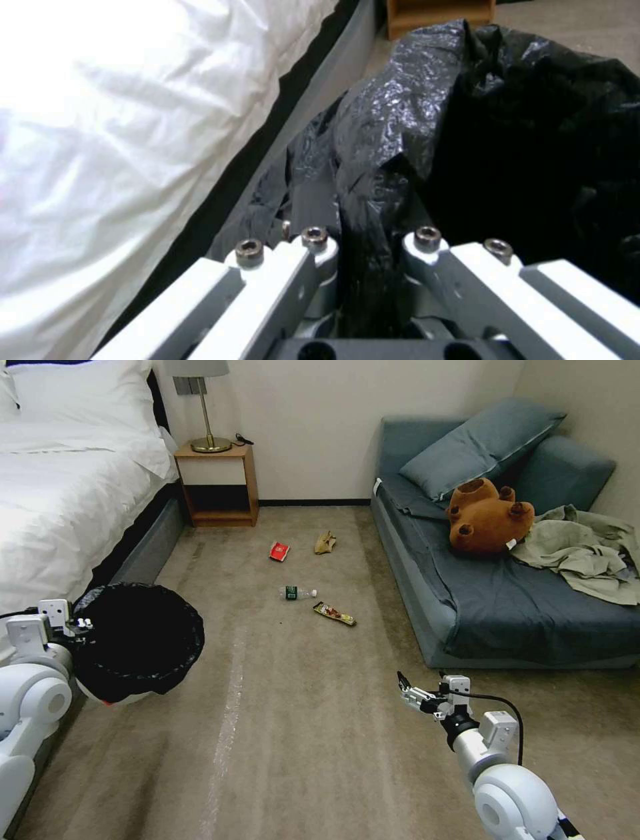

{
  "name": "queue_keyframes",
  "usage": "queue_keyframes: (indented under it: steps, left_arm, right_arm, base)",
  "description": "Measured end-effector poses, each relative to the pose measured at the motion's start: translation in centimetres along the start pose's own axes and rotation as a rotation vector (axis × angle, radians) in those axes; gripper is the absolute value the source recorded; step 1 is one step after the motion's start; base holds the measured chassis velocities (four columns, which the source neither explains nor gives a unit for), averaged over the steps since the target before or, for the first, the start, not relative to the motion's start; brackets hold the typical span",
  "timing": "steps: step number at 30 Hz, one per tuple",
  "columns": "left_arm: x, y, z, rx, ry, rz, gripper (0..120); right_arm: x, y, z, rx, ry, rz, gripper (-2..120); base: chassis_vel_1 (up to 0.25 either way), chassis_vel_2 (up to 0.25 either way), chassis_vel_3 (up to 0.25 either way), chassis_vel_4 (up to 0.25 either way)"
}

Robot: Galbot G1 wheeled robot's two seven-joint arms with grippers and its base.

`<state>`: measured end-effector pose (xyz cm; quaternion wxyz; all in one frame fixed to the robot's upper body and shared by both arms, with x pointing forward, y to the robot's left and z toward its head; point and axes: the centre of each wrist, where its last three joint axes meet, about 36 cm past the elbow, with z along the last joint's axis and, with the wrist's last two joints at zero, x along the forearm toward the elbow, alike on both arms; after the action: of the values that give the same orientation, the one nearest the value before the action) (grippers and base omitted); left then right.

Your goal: Pick up the trash bin, then pick up the garbage on the floor and place it into the trash bin.

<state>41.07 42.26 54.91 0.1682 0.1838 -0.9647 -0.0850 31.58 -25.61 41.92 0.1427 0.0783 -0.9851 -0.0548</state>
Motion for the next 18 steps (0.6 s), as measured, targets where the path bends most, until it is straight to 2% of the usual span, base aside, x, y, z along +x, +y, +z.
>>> queue_keyframes:
  steps: [18]
  left_arm:
    - [-0.8,0.0,0.6,-0.001,0.014,-0.003,6]
  right_arm:
    - [-1.2,-0.2,1.1,-0.004,-0.007,-0.026,100]
  base:
    - [0.0,0.0,0.0,0.0]
